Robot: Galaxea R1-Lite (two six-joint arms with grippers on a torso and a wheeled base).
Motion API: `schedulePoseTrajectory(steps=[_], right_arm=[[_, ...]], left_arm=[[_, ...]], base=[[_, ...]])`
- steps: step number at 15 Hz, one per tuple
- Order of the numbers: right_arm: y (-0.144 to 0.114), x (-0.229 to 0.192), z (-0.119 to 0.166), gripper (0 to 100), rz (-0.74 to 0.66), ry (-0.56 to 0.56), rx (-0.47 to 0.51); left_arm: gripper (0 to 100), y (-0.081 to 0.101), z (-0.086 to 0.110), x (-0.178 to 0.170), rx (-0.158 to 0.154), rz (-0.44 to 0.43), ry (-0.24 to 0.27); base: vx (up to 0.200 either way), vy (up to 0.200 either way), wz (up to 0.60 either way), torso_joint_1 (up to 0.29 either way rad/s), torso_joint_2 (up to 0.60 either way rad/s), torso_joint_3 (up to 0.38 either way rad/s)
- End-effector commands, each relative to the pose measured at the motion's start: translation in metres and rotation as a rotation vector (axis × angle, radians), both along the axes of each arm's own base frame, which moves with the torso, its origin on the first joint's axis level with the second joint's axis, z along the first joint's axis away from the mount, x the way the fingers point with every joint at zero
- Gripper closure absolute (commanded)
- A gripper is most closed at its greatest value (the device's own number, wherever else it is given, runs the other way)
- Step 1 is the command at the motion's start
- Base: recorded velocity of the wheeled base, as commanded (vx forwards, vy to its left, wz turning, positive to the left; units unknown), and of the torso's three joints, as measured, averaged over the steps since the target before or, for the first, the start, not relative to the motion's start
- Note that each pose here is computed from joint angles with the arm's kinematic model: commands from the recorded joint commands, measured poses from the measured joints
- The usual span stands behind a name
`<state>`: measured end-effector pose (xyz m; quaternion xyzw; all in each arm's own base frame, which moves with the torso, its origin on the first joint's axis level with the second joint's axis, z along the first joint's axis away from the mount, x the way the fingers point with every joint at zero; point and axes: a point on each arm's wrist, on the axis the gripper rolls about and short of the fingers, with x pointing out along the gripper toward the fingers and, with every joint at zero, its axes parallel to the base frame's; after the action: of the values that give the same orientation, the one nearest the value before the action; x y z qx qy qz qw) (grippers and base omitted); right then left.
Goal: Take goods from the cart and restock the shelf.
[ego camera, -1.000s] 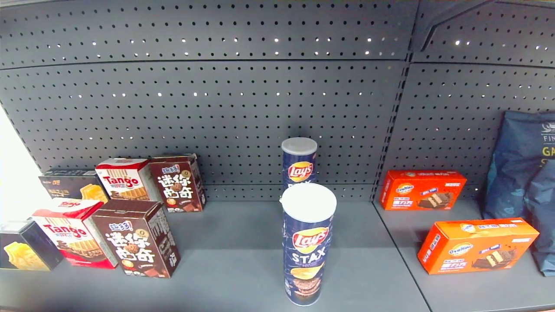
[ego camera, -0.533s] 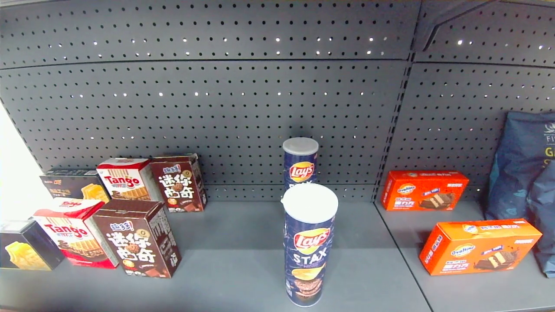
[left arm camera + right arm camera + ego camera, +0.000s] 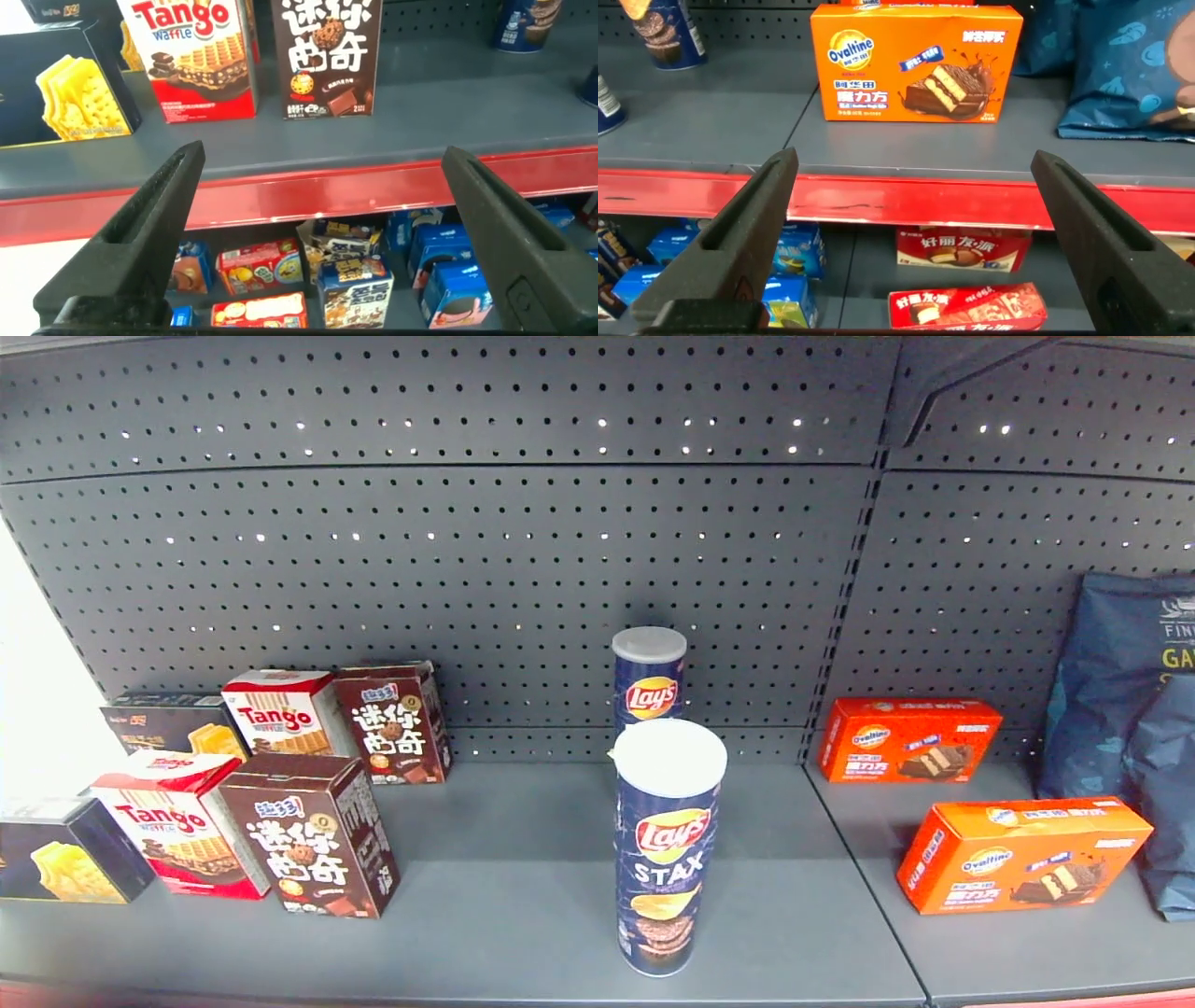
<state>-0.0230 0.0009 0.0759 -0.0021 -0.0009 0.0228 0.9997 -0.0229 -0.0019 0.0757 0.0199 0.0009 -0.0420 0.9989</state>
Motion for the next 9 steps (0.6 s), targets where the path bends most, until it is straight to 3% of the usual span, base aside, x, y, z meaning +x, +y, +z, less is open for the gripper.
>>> schedulePoseTrajectory(steps=[1, 9], right_arm=[[0.0000, 0.0000, 0.0000, 0, 0.000, 0.000, 0.000], [0.0000, 0.0000, 0.0000, 0, 0.000, 0.000, 0.000]], left_arm=[[0, 0.0000, 0.0000, 0.0000, 0.000, 0.000, 0.000], [0, 0.0000, 0.0000, 0.0000, 0.000, 0.000, 0.000]], base=[[0.000, 0.000, 0.00, 0.000, 0.00, 0.000], [0.000, 0.000, 0.00, 0.000, 0.00, 0.000]])
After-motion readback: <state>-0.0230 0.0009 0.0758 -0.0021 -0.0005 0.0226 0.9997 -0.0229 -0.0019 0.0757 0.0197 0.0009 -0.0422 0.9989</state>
